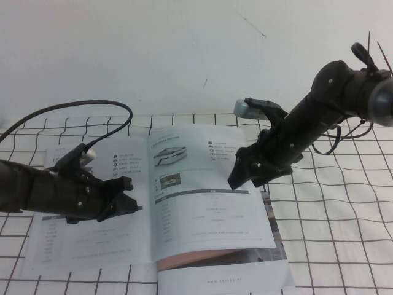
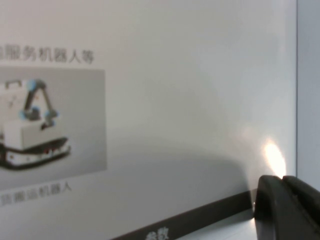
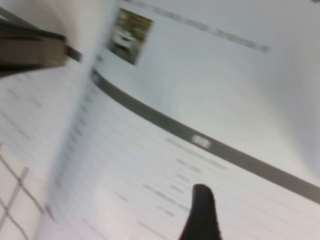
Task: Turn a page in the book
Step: Open the closed book
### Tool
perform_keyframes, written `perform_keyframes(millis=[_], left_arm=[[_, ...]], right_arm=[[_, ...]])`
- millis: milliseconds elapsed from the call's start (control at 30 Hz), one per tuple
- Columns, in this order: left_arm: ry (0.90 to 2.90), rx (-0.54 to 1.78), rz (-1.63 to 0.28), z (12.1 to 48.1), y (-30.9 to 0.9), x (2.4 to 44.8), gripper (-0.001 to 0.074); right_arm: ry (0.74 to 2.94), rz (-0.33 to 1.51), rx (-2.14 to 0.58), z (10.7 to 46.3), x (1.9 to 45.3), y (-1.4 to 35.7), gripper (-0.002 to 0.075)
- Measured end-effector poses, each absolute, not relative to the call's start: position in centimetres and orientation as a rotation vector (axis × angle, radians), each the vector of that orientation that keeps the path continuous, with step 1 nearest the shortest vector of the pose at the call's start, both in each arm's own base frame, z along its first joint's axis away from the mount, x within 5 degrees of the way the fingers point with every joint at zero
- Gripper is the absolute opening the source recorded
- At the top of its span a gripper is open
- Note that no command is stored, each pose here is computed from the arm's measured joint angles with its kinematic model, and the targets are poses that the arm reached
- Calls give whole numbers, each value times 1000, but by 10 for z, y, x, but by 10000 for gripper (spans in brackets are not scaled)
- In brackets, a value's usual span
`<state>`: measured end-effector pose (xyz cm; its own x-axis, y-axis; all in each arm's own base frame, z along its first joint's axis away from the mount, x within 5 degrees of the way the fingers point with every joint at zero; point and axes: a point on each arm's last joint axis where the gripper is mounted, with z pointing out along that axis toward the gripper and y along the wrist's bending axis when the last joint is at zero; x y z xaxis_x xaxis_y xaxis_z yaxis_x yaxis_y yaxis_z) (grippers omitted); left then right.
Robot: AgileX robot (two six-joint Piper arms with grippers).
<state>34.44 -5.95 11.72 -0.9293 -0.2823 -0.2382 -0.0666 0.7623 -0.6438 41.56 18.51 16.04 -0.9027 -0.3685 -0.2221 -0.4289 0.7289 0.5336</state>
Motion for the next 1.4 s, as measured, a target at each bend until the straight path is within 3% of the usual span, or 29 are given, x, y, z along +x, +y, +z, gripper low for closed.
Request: perform_keyframes(millis=[100, 200, 467, 800, 1067, 1233, 1400], left_arm=[[2637, -269, -946, 117, -60, 344, -3], [2638, -268, -945, 117, -60, 344, -3], [2638, -268, -945, 117, -60, 344, -3], [2638, -269, -943, 117, -59, 344, -3], [2638, -269, -943, 117, -59, 344, -4], [2638, -269, -943, 117, -59, 344, -3], [2638, -269, -943, 117, -59, 344, -3]], right_arm=[[2884, 795, -661, 157, 416, 179, 520], [2900, 799, -662, 150, 416, 180, 520], [2850, 1023, -636, 137, 418, 192, 520], [2669, 1309, -570, 147, 421, 208, 520], [2612, 1386, -551, 151, 421, 214, 520], [2694, 1282, -589, 153, 423, 203, 520], [2850, 940, -690, 161, 422, 185, 520]])
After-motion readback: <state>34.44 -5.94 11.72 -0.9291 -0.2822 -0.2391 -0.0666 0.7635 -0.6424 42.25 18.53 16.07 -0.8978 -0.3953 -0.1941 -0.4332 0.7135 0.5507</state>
